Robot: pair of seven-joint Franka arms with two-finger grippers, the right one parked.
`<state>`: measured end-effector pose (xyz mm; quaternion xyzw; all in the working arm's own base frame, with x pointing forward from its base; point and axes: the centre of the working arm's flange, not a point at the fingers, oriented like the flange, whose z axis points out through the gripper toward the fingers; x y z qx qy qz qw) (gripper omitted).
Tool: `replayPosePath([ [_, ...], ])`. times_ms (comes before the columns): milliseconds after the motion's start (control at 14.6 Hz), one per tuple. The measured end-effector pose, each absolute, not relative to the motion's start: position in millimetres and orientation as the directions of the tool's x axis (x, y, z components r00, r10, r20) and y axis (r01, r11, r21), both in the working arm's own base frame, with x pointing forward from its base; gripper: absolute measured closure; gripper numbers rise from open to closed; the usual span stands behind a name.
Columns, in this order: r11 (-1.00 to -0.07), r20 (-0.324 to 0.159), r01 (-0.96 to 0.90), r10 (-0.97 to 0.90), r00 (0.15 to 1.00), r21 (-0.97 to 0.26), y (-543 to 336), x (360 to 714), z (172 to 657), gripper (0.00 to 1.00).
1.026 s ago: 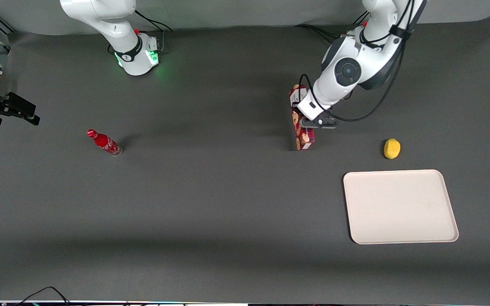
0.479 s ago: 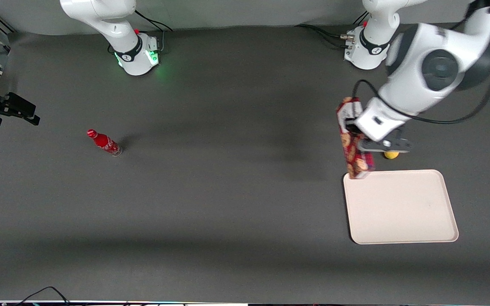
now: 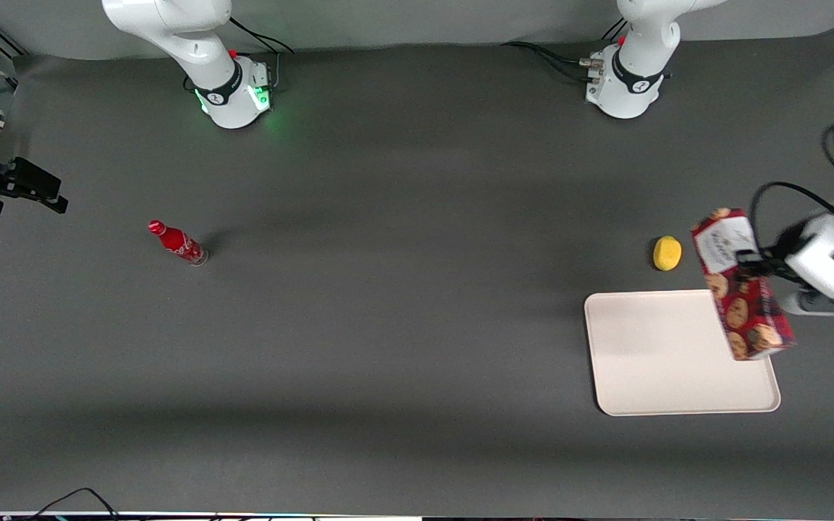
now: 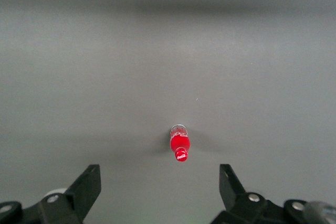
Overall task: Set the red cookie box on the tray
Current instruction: 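Carry the held cookie box over to the white tray, then lower the cookie box onto the tray and open the left gripper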
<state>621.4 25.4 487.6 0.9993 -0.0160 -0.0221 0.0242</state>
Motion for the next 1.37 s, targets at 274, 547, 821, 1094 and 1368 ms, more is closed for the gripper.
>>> replayPosePath([
  [274, -1.000, -0.031, -0.011, -0.012, 0.999, 0.009, 104, 656, 414, 0.95],
  [547, -1.000, -0.041, 0.004, 0.005, 0.999, -0.017, 137, 674, 324, 0.95],
  [821, -0.997, -0.020, -0.056, -0.055, 0.998, -0.044, 150, 682, 277, 0.95],
  [1094, -0.996, 0.005, -0.072, -0.072, 0.997, -0.062, 156, 685, 261, 0.95],
  [1368, -0.996, -0.012, -0.064, -0.063, 0.998, -0.063, 162, 683, 249, 0.95],
])
